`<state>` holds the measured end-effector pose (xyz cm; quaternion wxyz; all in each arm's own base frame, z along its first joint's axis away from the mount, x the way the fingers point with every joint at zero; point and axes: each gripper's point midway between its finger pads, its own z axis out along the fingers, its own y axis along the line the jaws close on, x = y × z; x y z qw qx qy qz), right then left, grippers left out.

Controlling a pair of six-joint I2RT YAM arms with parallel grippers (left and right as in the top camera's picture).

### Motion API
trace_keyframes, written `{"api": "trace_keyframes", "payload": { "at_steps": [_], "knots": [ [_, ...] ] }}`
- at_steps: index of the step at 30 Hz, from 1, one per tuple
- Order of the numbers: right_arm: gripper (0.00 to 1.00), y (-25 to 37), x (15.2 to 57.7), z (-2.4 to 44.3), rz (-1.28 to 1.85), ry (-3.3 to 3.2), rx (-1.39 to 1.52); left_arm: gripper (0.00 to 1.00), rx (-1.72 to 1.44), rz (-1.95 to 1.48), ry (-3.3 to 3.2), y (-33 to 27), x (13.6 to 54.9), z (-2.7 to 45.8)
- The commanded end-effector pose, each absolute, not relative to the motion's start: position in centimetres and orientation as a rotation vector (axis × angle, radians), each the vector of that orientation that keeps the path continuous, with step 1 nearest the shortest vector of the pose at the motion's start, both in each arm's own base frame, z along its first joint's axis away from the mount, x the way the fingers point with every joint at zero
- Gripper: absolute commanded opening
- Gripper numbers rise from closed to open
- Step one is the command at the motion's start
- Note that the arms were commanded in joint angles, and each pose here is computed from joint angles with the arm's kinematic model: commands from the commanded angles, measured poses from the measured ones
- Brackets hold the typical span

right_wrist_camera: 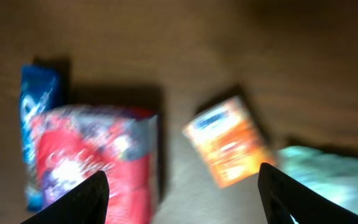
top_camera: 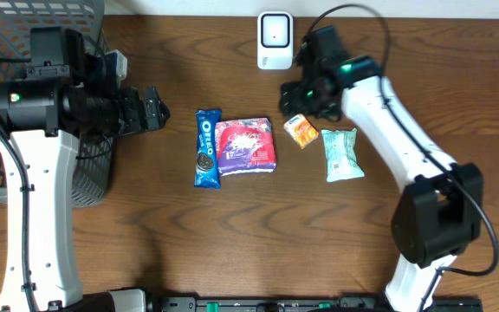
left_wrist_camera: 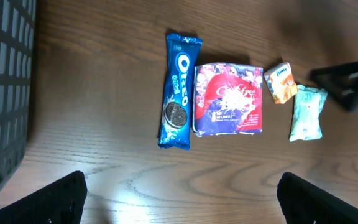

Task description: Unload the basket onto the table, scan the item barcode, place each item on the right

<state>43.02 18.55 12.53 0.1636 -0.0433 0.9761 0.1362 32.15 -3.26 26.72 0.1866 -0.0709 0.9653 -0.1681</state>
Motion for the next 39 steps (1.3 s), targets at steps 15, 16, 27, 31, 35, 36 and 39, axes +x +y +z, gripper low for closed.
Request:
{"api": "trace_keyframes", "payload": {
  "at_steps": [15, 16, 27, 31, 35, 36, 39],
  "knots": [
    [0.42, 14.6, 44.5, 4.6, 0.328, 2.893, -0.345, 0.98, -0.182, -0.463, 2.721, -3.2, 32.2, 26.7],
    [0.44, 14.8, 44.3, 4.6, 0.382, 2.894, -0.357, 0.98, -0.182, -0.462, 2.721, -3.2, 32.2, 26.7],
    [0.50, 15.5, 43.2, 4.3, 0.642, 2.889, -0.434, 0.98, -0.182, -0.462, 2.721, -3.2, 32.2, 26.7],
    [0.60, 15.7, 42.2, 3.1, 0.653, 2.909, -0.440, 0.98, -0.182, -0.462, 2.721, -3.2, 32.2, 26.7],
    [0.59, 15.3, 41.6, 1.0, 0.630, 2.923, -0.412, 0.98, -0.182, -0.462, 2.721, -3.2, 32.2, 26.7],
    [0.59, 15.1, 41.5, 0.6, 0.627, 2.927, -0.395, 0.98, -0.182, -0.462, 2.721, -3.2, 32.2, 26.7],
    [0.59, 14.7, 41.3, -0.3, 0.623, 2.923, -0.378, 0.98, -0.181, -0.462, 2.721, -3.2, 32.2, 26.7]
  ]
}}
